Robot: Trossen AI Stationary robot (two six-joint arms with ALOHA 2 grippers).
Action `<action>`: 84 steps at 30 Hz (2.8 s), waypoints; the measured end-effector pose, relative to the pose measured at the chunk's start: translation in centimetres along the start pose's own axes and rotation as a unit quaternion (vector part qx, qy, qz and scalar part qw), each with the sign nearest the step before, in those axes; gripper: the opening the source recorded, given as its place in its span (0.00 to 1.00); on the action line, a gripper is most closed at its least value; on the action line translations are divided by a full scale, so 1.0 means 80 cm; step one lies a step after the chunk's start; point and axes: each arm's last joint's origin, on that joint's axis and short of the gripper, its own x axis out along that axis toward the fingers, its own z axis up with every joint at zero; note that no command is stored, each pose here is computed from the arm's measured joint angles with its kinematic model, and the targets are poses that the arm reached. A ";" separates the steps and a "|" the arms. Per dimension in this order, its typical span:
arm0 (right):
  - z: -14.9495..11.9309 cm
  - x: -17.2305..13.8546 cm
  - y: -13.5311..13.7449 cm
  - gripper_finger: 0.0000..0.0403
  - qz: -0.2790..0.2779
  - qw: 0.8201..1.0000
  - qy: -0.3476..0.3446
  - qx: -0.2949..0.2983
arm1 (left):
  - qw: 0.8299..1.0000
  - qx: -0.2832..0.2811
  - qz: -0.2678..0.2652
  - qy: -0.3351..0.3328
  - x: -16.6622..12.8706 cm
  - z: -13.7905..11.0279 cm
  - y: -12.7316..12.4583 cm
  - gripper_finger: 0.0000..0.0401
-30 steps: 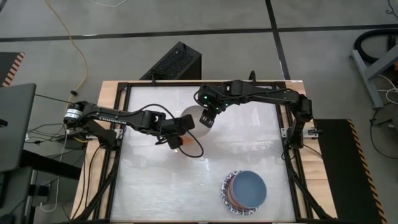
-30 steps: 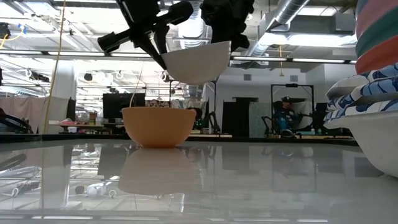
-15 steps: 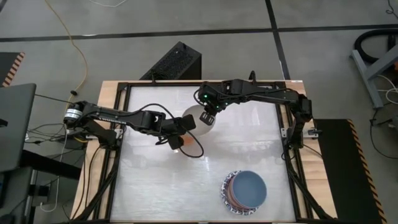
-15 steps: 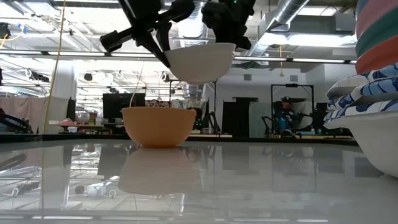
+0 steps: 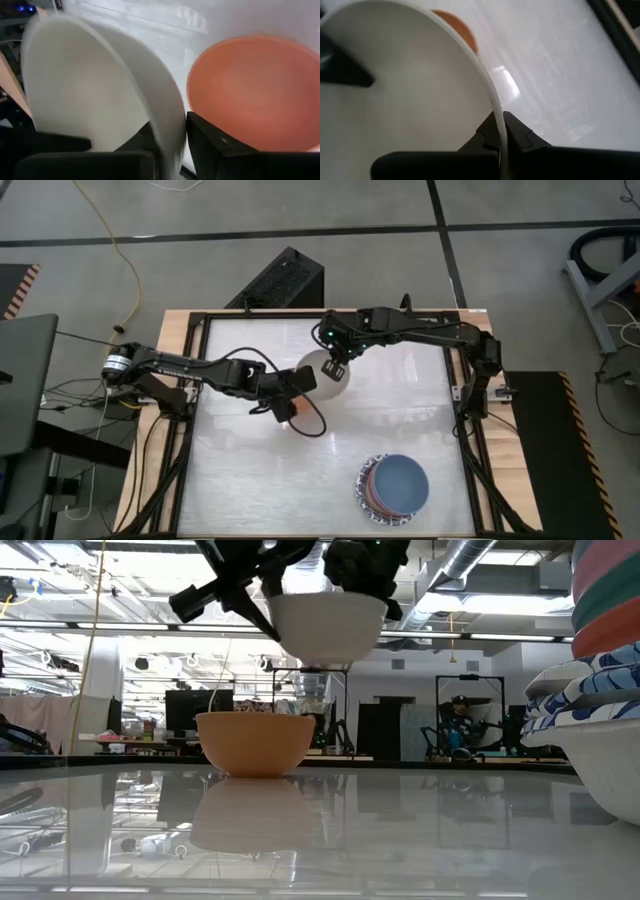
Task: Nest bowls inside each other
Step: Stack the white bowl on top of the other blue bowl
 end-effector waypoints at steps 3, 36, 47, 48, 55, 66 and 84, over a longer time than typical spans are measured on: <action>0.000 0.000 0.001 0.04 0.005 1.000 0.000 0.000 | 1.000 -0.002 -0.001 0.003 0.000 -0.001 0.000 0.18; 0.001 -0.002 0.002 0.04 0.025 1.000 0.001 -0.010 | 0.993 -0.093 0.069 -0.024 -0.047 -0.009 0.007 0.24; -0.002 0.000 0.002 0.04 0.023 1.000 0.012 -0.013 | 0.990 -0.106 0.088 -0.017 -0.044 -0.009 0.014 0.40; -0.003 0.002 0.001 0.04 0.022 0.999 0.018 -0.015 | 0.989 -0.112 0.092 -0.017 -0.045 -0.008 0.015 0.42; -0.001 0.001 -0.004 0.04 0.018 1.000 0.015 -0.017 | 0.987 -0.122 0.106 -0.008 -0.052 -0.003 0.015 0.50; 0.008 0.001 -0.050 0.04 -0.006 0.999 0.015 -0.028 | 0.958 -0.229 0.172 -0.021 -0.098 -0.027 0.019 0.50; -0.027 -0.099 -0.142 0.04 -0.050 0.998 0.032 -0.002 | 0.800 -0.521 0.285 -0.090 -0.210 -0.099 -0.007 0.50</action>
